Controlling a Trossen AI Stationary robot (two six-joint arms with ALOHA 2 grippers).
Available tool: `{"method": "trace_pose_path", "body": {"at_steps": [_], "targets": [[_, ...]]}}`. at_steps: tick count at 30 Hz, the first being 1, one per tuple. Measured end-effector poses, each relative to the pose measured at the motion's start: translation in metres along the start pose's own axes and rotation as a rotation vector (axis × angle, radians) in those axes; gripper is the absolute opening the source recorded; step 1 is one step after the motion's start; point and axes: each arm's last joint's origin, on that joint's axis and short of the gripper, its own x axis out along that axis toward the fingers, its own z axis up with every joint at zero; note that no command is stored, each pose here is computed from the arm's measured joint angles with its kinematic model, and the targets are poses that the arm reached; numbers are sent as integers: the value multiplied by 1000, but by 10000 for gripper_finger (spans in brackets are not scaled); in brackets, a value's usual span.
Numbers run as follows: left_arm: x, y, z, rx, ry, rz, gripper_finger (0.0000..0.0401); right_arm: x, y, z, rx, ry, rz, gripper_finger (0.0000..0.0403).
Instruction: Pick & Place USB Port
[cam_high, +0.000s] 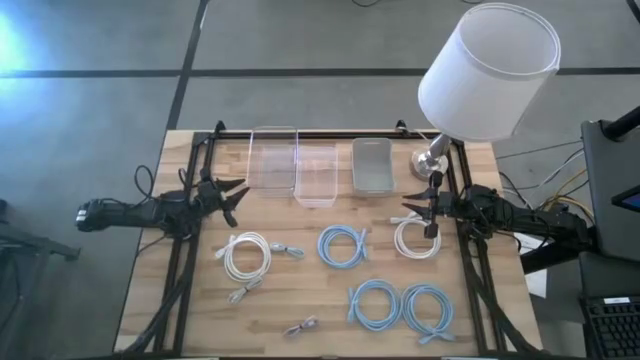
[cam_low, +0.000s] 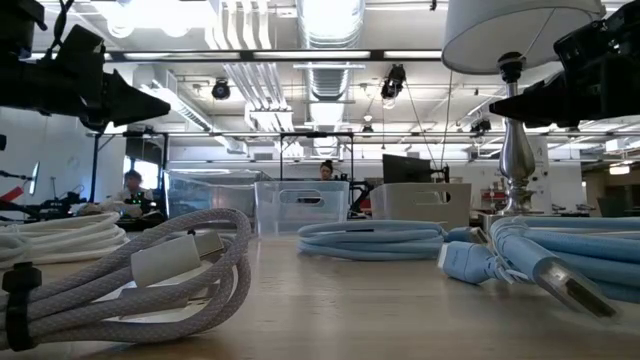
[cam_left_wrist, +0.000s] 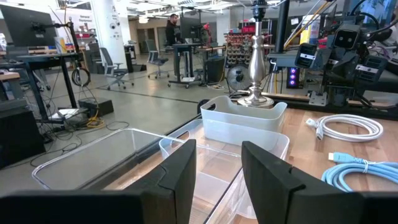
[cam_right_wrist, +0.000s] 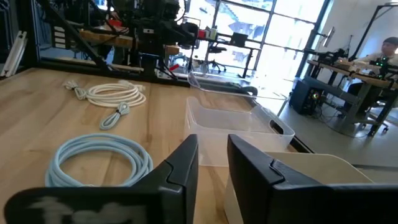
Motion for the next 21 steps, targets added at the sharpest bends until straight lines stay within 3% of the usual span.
{"method": "trace_pose_path", "body": {"at_steps": [9, 21], "targets": [[0, 0, 0, 0, 0, 0, 133, 0, 0, 0, 0, 0, 0, 68], [0, 0, 0, 0, 0, 1, 133, 0, 0, 0, 0, 0, 0, 84]]}}
